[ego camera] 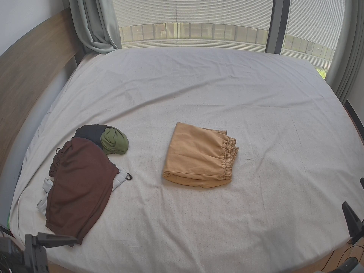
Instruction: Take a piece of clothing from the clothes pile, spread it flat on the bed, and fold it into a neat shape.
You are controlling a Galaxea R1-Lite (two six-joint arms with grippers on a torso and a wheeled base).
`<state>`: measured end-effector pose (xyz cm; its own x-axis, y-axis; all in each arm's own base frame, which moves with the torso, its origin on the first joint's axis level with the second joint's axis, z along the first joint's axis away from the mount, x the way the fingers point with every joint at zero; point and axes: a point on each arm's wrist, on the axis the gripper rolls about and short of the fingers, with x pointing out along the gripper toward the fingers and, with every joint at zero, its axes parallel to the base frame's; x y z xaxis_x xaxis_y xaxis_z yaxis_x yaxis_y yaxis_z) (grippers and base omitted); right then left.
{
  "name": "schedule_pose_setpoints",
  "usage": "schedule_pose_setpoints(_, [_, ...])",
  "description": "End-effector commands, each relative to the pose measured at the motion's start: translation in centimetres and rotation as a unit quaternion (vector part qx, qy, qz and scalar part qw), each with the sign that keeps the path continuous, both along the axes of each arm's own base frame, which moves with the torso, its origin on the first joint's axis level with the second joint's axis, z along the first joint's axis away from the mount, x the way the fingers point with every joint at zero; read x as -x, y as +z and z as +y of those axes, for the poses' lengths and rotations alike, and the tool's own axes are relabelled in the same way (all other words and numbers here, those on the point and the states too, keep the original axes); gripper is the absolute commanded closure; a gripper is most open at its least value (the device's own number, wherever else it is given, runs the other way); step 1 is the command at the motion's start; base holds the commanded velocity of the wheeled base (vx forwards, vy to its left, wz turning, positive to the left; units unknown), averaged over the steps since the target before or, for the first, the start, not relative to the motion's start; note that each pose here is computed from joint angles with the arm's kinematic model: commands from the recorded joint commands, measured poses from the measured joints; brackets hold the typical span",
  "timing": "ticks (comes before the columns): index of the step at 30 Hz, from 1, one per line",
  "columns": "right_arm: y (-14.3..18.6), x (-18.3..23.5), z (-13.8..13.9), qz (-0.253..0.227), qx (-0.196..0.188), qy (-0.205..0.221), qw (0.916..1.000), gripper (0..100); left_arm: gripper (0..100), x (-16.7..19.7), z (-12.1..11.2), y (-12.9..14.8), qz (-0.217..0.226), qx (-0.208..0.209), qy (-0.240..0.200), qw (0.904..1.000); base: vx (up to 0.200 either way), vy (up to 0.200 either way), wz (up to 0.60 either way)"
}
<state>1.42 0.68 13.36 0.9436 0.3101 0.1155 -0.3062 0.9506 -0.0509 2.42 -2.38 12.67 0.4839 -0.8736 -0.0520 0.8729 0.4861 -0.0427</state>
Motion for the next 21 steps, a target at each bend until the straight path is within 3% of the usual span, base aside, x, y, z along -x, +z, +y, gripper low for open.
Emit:
schedule_pose_setpoints(1, [-3.7, 3.9, 0.0, -0.038, -0.004, -0.015, 0.9991, 0, 0, 5.0, 1.3, -2.1, -0.069, 0.078, 0.093, 0.9902, 0.0, 0.0, 0.0])
schedule_pose_setpoints(6, [-4.2, 3.9, -0.1, -0.018, -0.007, -0.019, 0.9996, 0, 0, 4.8, 1.4, -1.4, -0.086, 0.099, 0.153, 0.9794, 0.0, 0.0, 0.0])
schedule_pose_setpoints(10, [-4.8, 3.8, -0.3, 0.011, -0.008, -0.068, 0.9976, 0, 0, 4.7, 1.4, -1.6, -0.086, 0.096, 0.187, 0.9739, 0.0, 0.0, 0.0])
schedule_pose_setpoints(12, [-5.2, 3.7, -0.6, 0.029, -0.013, -0.15, 0.9882, 0, 0, 4.6, 1.4, -1.8, -0.082, 0.095, 0.223, 0.9666, 0.0, 0.0, 0.0])
schedule_pose_setpoints(13, [-5.1, 3.7, -0.7, 0.029, -0.02, -0.167, 0.9853, 0, 0, 4.6, 1.4, -1.8, -0.082, 0.094, 0.236, 0.9639, 0.0, 0.0, 0.0])
schedule_pose_setpoints(16, [-5.1, 3.7, -0.7, 0.029, -0.025, -0.172, 0.9844, 0, 0, 5.1, 1.3, -2.6, -0.093, 0.089, 0.27, 0.9542, 0.0, 0.0, 0.0])
schedule_pose_setpoints(19, [-5.1, 3.7, -0.7, 0.029, -0.026, -0.176, 0.9837, 0, 0, 5.1, 1.3, -3.3, -0.083, 0.071, 0.281, 0.9534, 0.0, 0.0, 0.0])
schedule_pose_setpoints(21, [-5.1, 3.7, -0.8, 0.028, -0.026, -0.178, 0.9833, 0, 0, 4.9, 1.5, -3.9, -0.078, 0.034, 0.323, 0.9425, 0.0, 0.0, 0.0])
